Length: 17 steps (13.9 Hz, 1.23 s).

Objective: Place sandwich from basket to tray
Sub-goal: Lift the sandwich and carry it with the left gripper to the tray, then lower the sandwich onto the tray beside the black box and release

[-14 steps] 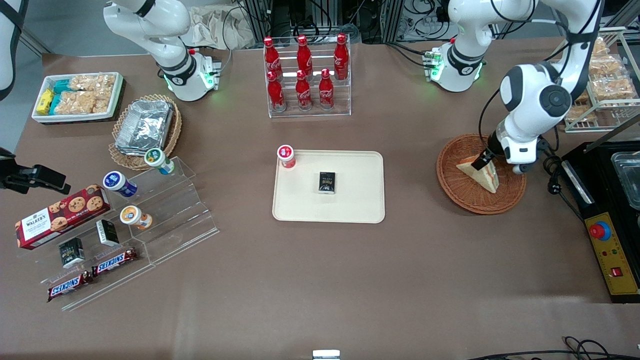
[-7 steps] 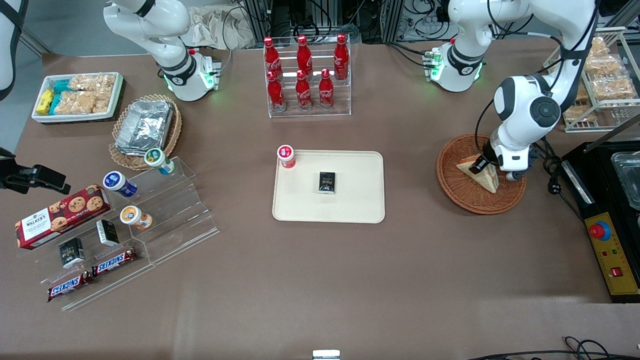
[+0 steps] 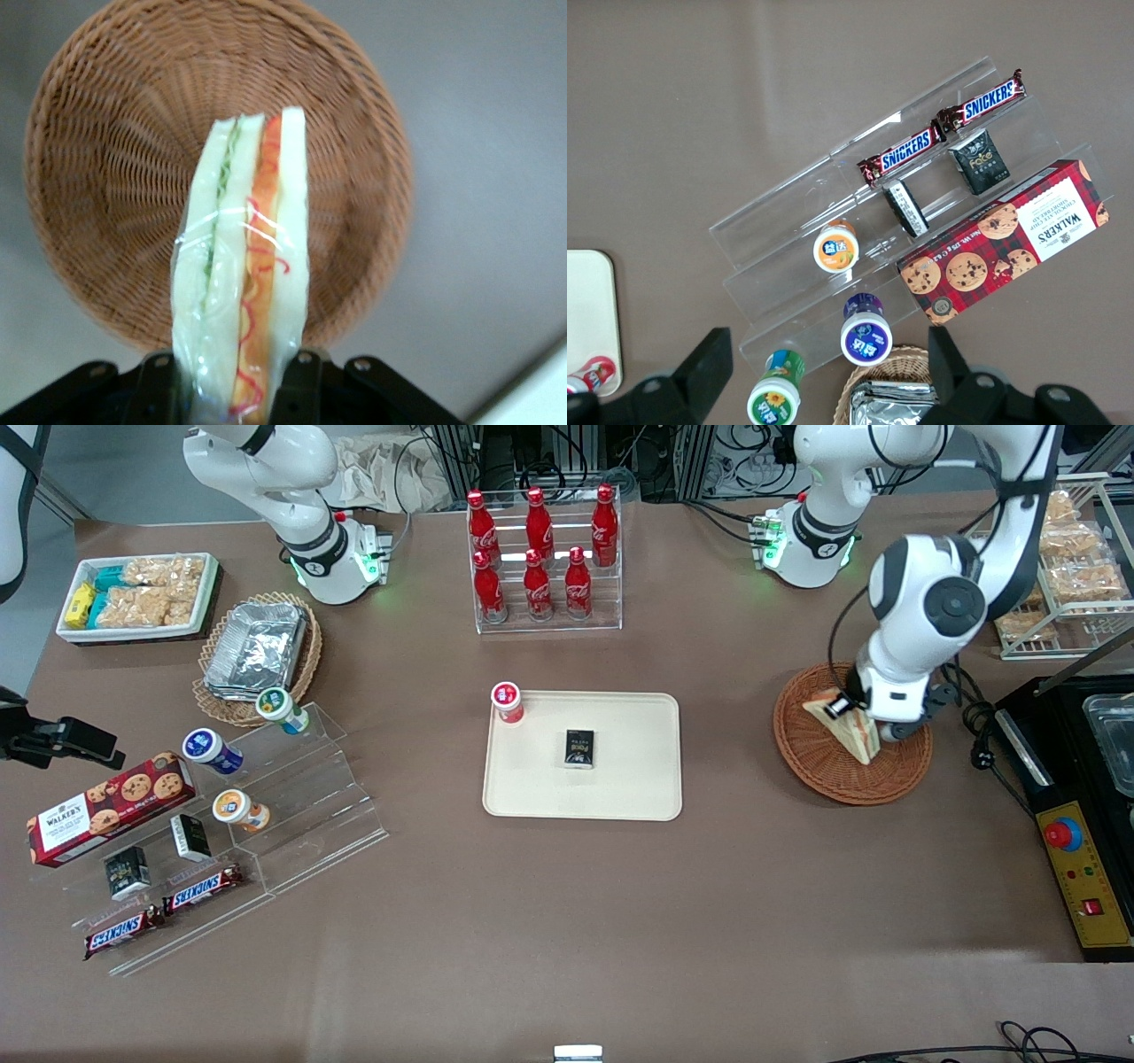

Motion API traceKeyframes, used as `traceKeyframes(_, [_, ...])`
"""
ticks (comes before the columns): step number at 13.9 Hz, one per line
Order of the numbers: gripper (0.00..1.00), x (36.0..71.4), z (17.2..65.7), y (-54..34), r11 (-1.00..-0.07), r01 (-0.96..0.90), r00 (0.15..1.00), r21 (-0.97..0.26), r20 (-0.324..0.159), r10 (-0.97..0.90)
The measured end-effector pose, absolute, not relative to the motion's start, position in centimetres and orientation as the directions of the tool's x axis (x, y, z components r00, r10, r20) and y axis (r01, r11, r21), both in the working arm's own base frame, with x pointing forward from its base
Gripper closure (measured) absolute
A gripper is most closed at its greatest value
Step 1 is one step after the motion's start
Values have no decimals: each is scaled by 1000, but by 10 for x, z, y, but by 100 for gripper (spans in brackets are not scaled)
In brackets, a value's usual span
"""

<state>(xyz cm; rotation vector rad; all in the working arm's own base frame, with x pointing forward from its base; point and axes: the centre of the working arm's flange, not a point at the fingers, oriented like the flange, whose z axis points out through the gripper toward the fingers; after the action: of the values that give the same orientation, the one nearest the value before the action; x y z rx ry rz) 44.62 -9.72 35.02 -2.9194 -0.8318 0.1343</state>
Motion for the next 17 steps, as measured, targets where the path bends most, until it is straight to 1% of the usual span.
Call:
traceKeyframes(2, [79,445,395,-157,-914,382,920,-133,-42,391])
traceKeyframes(3, [79,438,404,-190,-941,314,947,-125,-26,319])
traceKeyframes(6, [79,411,404,-272,-987,154,988,-46,28,152])
traceKeyframes(8, [79,399,390,-311,-997,76,995,19,61,77])
traceKeyframes(9, [79,396,378,-325,-998,48,996,46,69,51])
traceKeyframes(10, [79,395,362,-336,-997,28,997,72,70,33])
traceKeyframes(11, [79,395,342,-344,-996,12,998,94,62,18])
traceKeyframes(13, [79,395,304,-353,-993,-13,999,118,33,-9])
traceKeyframes(15, [79,394,270,-355,-992,-55,998,112,4,-55])
traceKeyframes(17, [79,393,251,-353,-992,-91,996,86,-10,-92])
